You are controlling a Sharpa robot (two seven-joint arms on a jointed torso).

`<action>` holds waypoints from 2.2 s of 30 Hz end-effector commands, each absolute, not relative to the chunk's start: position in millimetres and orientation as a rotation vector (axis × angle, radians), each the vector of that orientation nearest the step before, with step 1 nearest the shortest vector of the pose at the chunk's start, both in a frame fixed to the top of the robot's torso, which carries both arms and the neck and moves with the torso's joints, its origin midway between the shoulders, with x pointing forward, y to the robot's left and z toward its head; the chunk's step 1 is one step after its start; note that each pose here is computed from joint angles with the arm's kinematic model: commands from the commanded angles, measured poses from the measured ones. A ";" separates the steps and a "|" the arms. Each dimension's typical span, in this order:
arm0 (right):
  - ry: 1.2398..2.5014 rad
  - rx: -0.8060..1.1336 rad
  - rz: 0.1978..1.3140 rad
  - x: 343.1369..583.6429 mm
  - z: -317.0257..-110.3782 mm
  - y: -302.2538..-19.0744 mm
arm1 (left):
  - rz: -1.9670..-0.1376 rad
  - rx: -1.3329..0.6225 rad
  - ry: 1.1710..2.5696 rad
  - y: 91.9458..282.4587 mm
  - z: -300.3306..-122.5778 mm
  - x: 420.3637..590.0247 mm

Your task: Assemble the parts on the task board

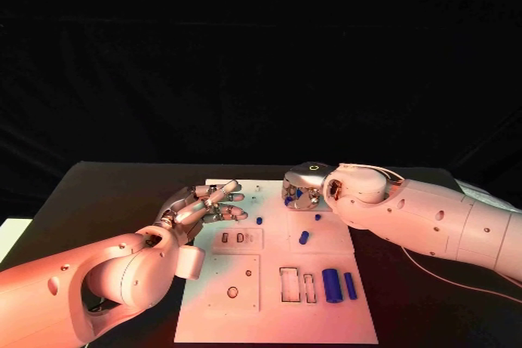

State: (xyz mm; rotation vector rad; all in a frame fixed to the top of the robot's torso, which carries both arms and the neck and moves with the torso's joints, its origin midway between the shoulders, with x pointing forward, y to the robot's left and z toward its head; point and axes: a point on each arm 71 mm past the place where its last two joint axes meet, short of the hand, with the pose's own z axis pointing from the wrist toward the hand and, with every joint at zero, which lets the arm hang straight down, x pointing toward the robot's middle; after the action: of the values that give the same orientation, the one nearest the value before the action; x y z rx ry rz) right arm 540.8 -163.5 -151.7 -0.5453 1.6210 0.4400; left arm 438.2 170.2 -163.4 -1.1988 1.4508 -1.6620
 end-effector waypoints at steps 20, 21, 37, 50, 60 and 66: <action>1.399 -0.387 0.529 549.2 -135.9 -139.4 | -1.678 -1.198 1.463 167.6 -162.8 438.1; 1.398 -0.385 0.530 549.7 -135.9 -137.1 | -1.679 -1.198 1.463 167.4 -162.8 438.1; 1.401 -0.375 0.546 557.0 -142.9 -113.2 | -1.681 -1.197 1.463 167.2 -162.7 439.1; 1.462 -0.381 0.522 561.0 -152.2 -107.6 | -1.689 -1.194 1.467 165.6 -162.4 439.1; 1.455 -0.346 0.447 563.7 -153.7 -108.1 | -1.696 -1.194 1.476 164.2 -162.4 438.6; 1.453 -0.341 0.443 563.8 -153.7 -107.7 | -1.697 -1.194 1.478 164.3 -162.5 438.6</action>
State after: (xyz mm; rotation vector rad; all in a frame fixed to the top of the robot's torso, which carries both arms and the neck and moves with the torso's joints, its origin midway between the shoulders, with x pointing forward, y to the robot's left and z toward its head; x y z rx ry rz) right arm 561.5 -103.7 -152.8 -0.3525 1.4446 0.4917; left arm 439.4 167.0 -164.0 -1.2031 1.4681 -1.6667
